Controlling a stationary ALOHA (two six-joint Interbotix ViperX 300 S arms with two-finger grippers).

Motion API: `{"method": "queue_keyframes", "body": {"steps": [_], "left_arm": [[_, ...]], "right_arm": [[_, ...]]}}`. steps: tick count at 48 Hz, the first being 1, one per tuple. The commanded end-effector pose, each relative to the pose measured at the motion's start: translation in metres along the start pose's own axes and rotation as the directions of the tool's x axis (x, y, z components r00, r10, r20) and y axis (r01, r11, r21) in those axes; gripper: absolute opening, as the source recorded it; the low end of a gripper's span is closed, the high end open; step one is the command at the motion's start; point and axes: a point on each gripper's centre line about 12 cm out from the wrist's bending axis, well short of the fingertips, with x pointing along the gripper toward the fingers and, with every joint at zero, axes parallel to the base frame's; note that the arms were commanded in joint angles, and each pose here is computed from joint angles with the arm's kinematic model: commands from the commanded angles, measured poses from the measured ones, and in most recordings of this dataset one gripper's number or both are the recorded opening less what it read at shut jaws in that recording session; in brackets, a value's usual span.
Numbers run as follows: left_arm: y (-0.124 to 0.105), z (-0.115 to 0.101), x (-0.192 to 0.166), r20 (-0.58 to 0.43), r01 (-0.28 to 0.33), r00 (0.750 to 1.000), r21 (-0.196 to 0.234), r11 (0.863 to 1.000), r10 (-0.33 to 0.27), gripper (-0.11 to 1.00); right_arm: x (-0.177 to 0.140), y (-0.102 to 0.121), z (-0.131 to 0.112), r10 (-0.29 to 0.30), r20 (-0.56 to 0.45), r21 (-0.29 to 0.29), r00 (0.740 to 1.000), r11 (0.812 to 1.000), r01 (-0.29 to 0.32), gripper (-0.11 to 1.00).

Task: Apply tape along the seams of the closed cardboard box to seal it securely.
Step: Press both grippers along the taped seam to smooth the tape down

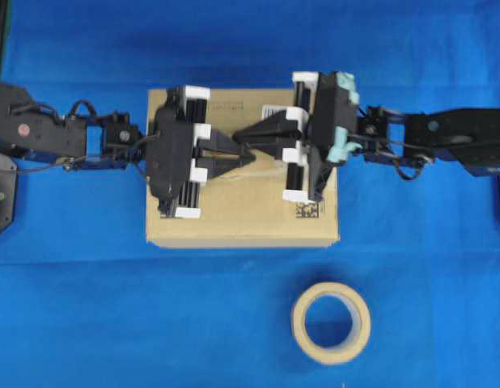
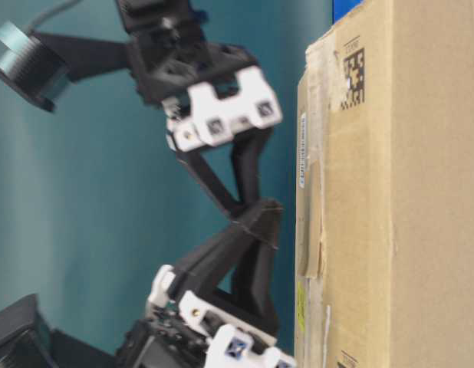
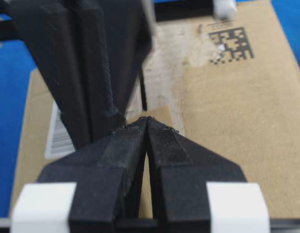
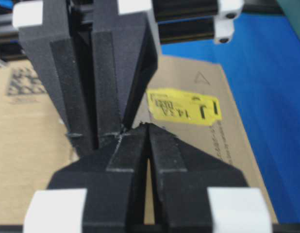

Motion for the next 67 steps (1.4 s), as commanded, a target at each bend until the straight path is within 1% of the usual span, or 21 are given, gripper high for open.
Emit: {"method": "queue_keyframes", "body": {"steps": [1,7,10,13,21,26,38,46,51,56,61,67], "left_arm": [[0.004,0.005,0.001,0.019,-0.012,1.000,-0.020,1.000,0.012,0.00],[0.002,-0.007,0.000,-0.010,-0.010,1.000,-0.055,0.998,0.009,0.00],[0.003,-0.013,-0.001,-0.026,-0.013,1.000,-0.085,0.996,0.011,0.00],[0.003,-0.019,-0.002,-0.041,-0.016,0.999,-0.106,0.994,0.012,0.00],[0.007,-0.038,-0.008,-0.088,-0.034,0.996,-0.160,0.986,0.020,0.00],[0.009,-0.049,-0.011,-0.115,-0.049,0.993,-0.194,0.980,0.027,0.00],[0.007,-0.074,-0.021,-0.161,-0.069,0.986,-0.237,0.969,0.031,0.00],[0.004,-0.083,-0.029,-0.185,-0.076,0.982,-0.273,0.959,0.025,0.00],[0.003,-0.085,-0.032,-0.186,-0.078,0.982,-0.285,0.956,0.024,0.00],[0.003,-0.081,-0.033,-0.175,-0.074,0.984,-0.283,0.956,0.024,0.00],[0.003,-0.061,-0.033,-0.116,-0.056,0.993,-0.271,0.961,0.025,0.00],[0.003,-0.023,-0.035,-0.007,-0.026,1.000,-0.236,0.971,0.025,0.00]], "right_arm": [[0.008,0.002,0.008,0.003,0.026,0.006,1.000,1.000,-0.003,-0.01],[0.015,0.002,-0.004,0.001,-0.005,0.012,1.000,1.000,0.000,-0.01],[0.017,0.001,-0.009,-0.001,-0.019,0.020,1.000,1.000,0.001,-0.01],[0.018,0.002,-0.014,-0.001,-0.031,0.024,1.000,1.000,0.002,-0.01],[0.012,0.004,-0.030,-0.001,-0.090,0.036,0.996,0.999,0.004,-0.01],[0.006,0.003,-0.041,-0.009,-0.130,0.051,0.991,0.999,0.015,-0.01],[-0.019,-0.002,-0.056,-0.030,-0.171,0.083,0.985,0.996,0.045,-0.01],[-0.034,-0.005,-0.062,-0.044,-0.178,0.102,0.983,0.993,0.063,-0.01],[-0.038,-0.005,-0.060,-0.046,-0.162,0.104,0.986,0.993,0.063,-0.01],[-0.038,-0.004,-0.053,-0.043,-0.139,0.102,0.989,0.993,0.058,-0.01],[-0.040,-0.001,-0.034,-0.034,-0.085,0.093,0.996,0.995,0.042,-0.01],[-0.044,0.002,-0.008,-0.019,-0.014,0.069,1.000,0.997,0.020,-0.01]]}}
